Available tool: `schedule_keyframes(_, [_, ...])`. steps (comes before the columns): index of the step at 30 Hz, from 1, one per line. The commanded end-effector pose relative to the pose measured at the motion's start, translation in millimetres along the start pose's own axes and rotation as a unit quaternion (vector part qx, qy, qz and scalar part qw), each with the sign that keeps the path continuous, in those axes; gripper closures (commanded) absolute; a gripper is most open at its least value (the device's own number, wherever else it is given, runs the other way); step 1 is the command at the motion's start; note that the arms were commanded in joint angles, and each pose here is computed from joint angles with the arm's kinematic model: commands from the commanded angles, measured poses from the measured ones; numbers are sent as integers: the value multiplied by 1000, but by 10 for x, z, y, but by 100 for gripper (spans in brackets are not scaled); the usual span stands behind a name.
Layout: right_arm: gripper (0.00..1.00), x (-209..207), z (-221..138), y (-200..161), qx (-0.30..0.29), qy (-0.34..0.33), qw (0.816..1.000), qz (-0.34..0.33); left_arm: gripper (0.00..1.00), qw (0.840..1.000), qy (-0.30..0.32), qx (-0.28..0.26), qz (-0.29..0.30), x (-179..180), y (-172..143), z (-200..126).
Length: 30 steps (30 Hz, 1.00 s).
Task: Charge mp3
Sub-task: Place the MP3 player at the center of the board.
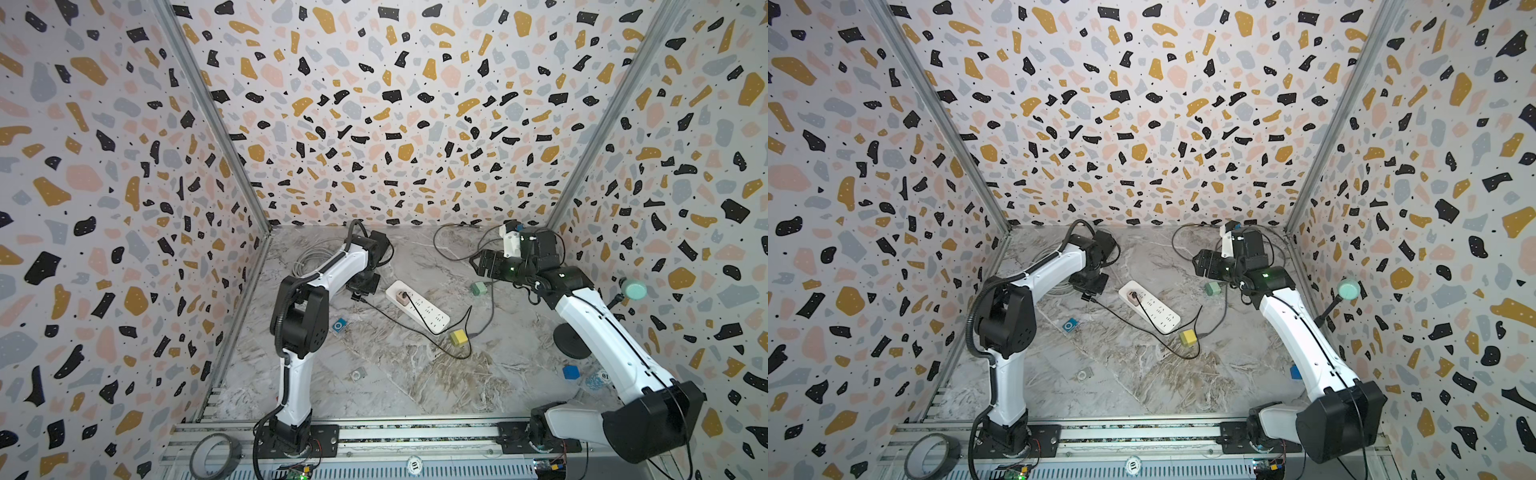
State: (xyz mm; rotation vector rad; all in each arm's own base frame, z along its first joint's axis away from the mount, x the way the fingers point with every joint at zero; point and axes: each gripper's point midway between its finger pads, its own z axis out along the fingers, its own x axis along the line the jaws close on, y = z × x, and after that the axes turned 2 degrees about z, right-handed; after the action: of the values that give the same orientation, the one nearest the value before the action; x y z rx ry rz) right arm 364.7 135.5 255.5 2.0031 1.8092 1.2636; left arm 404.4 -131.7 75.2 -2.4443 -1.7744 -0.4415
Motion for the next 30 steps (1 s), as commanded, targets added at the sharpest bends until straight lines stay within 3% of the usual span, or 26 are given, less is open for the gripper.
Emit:
schedule_keyframes(1, [14,-276,134,-205,53,-31,996,67,100,998,43,-16,30,136,168,36])
schedule_keyframes(5, [16,-668,405,-372,93,-74,990,81,100,997,51,15,53,76,96,324])
schedule_keyframes(9, [17,-919,647,-453,116,-107,985,69,100,998,47,6,47,44,54,425])
schedule_keyframes(10, [17,-948,700,-467,122,-110,984,71,97,998,43,4,45,31,60,424])
schedule_keyframes(13, [17,-1029,896,-530,137,-109,980,94,65,999,32,-12,30,18,101,354])
schedule_keyframes(15, [17,-1053,1008,-557,142,-106,977,121,49,999,18,-39,13,20,189,194])
schedule_keyframes(17, [17,-1042,1097,-568,146,-99,974,146,40,997,-5,-78,-5,15,300,-36])
schedule_keyframes(22, [13,-1099,1259,-556,140,-110,962,207,30,981,-73,-175,-43,-5,526,-713])
schedule_keyframes(26, [11,-1119,1360,-437,120,-116,956,242,15,953,-140,-258,-80,-47,628,-1232])
schedule_keyframes(30, [11,-1212,1500,-481,132,-135,942,278,10,933,-179,-299,-91,-77,623,-1539])
